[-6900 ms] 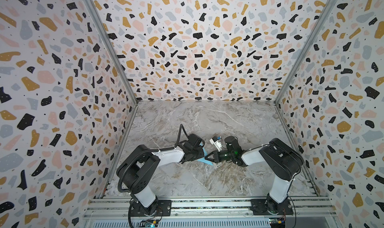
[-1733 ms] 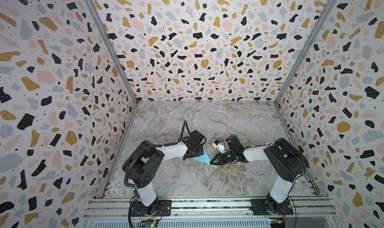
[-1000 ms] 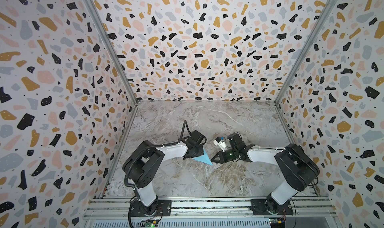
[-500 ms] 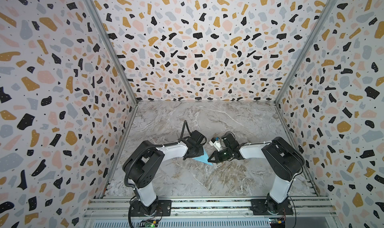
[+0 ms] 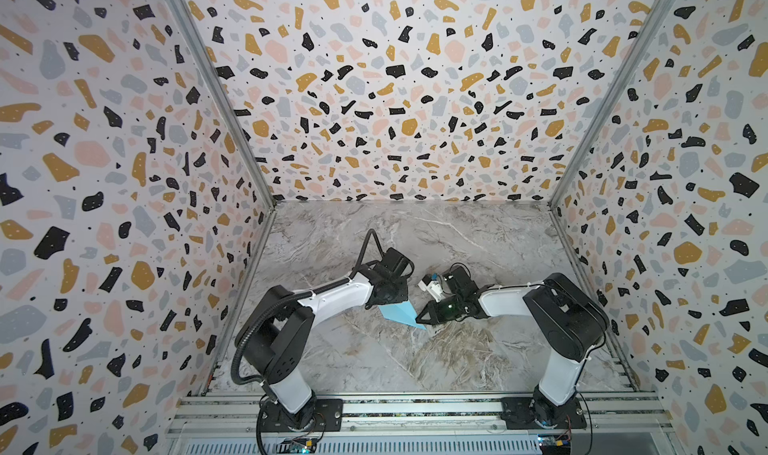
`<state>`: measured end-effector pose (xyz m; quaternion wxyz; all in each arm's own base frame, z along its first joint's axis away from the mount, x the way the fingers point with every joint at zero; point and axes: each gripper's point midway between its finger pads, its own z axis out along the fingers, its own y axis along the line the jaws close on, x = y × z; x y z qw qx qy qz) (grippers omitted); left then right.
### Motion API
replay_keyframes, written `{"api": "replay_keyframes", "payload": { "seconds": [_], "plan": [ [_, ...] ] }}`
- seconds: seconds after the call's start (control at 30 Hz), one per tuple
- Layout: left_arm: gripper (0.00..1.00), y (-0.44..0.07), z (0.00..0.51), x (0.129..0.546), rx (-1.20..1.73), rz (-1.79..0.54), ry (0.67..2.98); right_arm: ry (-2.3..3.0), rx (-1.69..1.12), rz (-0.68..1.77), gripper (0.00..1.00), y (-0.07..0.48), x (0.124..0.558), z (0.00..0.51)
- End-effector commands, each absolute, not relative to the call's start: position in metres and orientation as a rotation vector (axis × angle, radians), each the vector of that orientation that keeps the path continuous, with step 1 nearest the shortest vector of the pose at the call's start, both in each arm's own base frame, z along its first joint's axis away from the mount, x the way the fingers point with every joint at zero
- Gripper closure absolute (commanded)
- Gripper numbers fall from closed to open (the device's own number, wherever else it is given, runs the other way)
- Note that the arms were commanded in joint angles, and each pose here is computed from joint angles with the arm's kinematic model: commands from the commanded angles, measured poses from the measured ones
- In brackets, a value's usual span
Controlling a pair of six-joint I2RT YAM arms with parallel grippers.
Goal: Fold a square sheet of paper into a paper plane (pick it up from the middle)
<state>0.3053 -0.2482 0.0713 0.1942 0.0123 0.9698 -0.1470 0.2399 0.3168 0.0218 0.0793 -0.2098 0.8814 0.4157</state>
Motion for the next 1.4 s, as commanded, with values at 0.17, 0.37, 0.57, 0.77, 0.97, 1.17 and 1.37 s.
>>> {"api": "replay_keyframes", "payload": {
  "seconds": [0.17, 0.37, 0.57, 0.77, 0.97, 1.17, 1.37],
  "plan": [
    [0.83, -0.261, 0.059, 0.281, 0.090, -0.339, 2.761, 2.801, -0.539, 1.057, 0.92, 0.291, 0.234, -0.017],
    [0.88, -0.275, 0.037, 0.270, 0.148, -0.308, 2.821, 2.804, -0.533, 1.061, 0.92, 0.291, 0.233, -0.018],
    [0.90, -0.274, 0.023, 0.268, 0.165, -0.248, 2.853, 2.811, -0.527, 1.062, 0.92, 0.290, 0.232, -0.019],
    [0.90, -0.263, 0.014, 0.270, 0.170, -0.137, 2.864, 2.817, -0.533, 1.060, 0.93, 0.288, 0.229, -0.022],
    [0.90, -0.251, 0.011, 0.274, 0.168, -0.023, 2.865, 2.832, -0.529, 1.039, 0.94, 0.284, 0.228, -0.026],
    [0.88, -0.247, 0.012, 0.284, 0.148, -0.025, 2.861, 2.856, -0.519, 1.002, 0.94, 0.277, 0.225, -0.032],
    [0.81, -0.249, 0.021, 0.301, 0.112, -0.082, 2.841, 2.870, -0.511, 0.990, 0.95, 0.272, 0.222, -0.036]
  ]
}}
